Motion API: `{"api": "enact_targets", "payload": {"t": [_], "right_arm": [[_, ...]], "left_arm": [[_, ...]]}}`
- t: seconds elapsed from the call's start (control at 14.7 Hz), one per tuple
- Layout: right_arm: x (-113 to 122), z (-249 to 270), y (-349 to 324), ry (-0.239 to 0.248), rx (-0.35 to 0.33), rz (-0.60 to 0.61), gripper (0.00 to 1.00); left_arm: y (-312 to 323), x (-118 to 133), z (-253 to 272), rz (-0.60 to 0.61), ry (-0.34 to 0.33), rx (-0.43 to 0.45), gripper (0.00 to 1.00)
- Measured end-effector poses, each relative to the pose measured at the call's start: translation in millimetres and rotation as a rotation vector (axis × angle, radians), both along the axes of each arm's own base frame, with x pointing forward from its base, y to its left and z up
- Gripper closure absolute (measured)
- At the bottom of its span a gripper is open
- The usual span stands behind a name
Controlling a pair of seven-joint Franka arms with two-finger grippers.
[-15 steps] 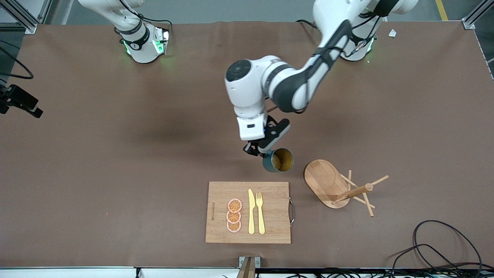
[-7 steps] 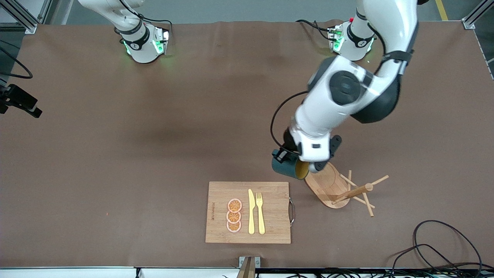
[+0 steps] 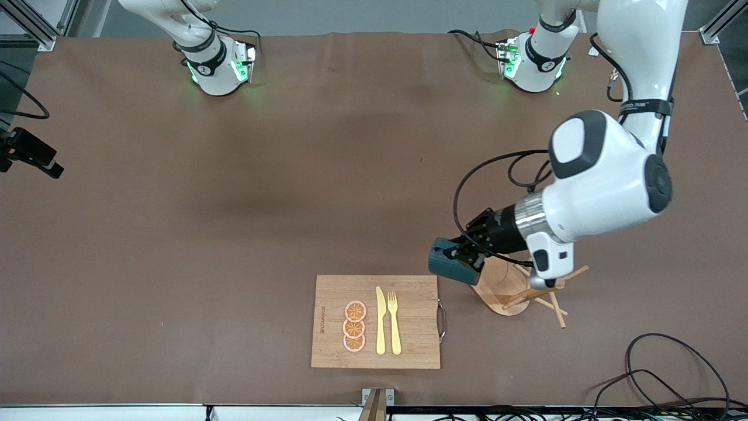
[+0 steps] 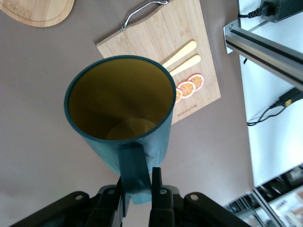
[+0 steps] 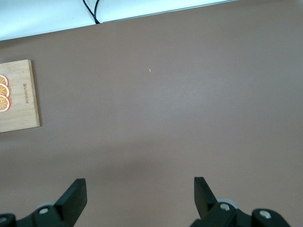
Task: Pass cup and hang on rack
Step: 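Carry the mug with the left gripper toward the wooden rack, then lower the mug handle onto a rack peg with the left gripper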
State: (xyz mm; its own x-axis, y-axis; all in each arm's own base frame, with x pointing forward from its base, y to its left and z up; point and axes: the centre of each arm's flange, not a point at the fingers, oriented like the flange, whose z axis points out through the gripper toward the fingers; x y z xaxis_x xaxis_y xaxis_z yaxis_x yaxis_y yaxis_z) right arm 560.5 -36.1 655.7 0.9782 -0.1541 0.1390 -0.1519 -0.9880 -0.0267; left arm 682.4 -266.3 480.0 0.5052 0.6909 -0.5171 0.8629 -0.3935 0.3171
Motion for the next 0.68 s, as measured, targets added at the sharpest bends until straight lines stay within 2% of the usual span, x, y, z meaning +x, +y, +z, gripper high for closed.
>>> {"api": "enact_targets", "payload": {"t": [0.34,0.68], "right_arm": [[0.1,0.2,-0.4,-0.002,0.000,-0.001,0.00],[0.1,0.2,-0.3,-0.002,0.000,-0.001,0.00]], "left_arm": [[52.8,8.5,-18.7,-0.049,0.065,-0.102,0.79],[70.5,7.2,-32.4,-0.096,0.111,-0.117,0.79]]}}
